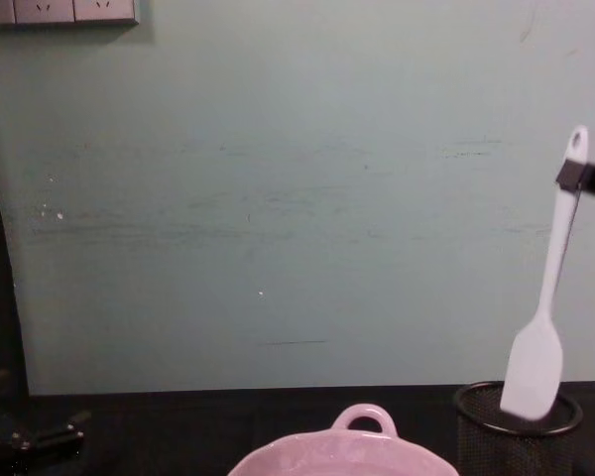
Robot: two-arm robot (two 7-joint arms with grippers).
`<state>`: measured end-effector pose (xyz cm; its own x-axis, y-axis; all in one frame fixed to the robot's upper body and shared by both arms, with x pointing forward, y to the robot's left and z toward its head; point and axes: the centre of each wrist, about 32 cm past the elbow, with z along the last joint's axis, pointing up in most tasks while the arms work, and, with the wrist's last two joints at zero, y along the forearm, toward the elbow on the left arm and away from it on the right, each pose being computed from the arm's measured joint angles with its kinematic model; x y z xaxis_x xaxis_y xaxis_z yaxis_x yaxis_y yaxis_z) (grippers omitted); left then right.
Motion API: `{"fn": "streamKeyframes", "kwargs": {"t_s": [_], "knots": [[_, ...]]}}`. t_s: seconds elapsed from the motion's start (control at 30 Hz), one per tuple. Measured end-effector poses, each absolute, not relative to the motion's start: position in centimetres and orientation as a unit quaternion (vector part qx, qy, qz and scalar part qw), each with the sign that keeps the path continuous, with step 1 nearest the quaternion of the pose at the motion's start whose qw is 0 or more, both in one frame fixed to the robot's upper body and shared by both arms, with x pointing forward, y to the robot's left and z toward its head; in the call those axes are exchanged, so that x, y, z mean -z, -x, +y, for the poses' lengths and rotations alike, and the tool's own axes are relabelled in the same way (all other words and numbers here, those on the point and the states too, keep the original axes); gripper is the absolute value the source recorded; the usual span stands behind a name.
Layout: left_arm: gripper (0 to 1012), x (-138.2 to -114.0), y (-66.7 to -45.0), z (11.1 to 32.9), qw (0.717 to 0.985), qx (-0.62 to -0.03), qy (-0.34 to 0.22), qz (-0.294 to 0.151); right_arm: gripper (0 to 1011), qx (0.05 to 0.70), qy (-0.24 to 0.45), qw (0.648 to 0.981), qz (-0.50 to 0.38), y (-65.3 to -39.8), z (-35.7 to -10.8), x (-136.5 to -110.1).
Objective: Use the one hand to pick up the spoon and stir the clear water in the bowl.
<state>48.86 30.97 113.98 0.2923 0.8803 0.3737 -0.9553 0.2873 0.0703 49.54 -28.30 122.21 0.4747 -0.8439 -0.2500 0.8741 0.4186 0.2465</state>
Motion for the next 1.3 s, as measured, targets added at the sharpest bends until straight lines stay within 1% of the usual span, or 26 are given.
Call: {"fn": "streamKeyframes", "kwargs": {"t_s": [0.13, 0.4, 1.3], "knots": [[1011, -114.0, -48.9, 31.0, 0.791, -0.580, -0.141, -0.132, 116, 0.506, -0.174, 0.842, 0.070, -49.9, -28.5, -121.0], [1011, -114.0, -48.9, 31.0, 0.791, -0.580, -0.141, -0.132, 116, 0.503, -0.167, 0.843, 0.091, -50.3, -28.8, -119.4], [1011, -114.0, -48.9, 31.0, 0.791, -0.580, -0.141, -0.132, 116, 0.504, -0.151, 0.842, 0.119, -51.3, -29.4, -116.9]]}}
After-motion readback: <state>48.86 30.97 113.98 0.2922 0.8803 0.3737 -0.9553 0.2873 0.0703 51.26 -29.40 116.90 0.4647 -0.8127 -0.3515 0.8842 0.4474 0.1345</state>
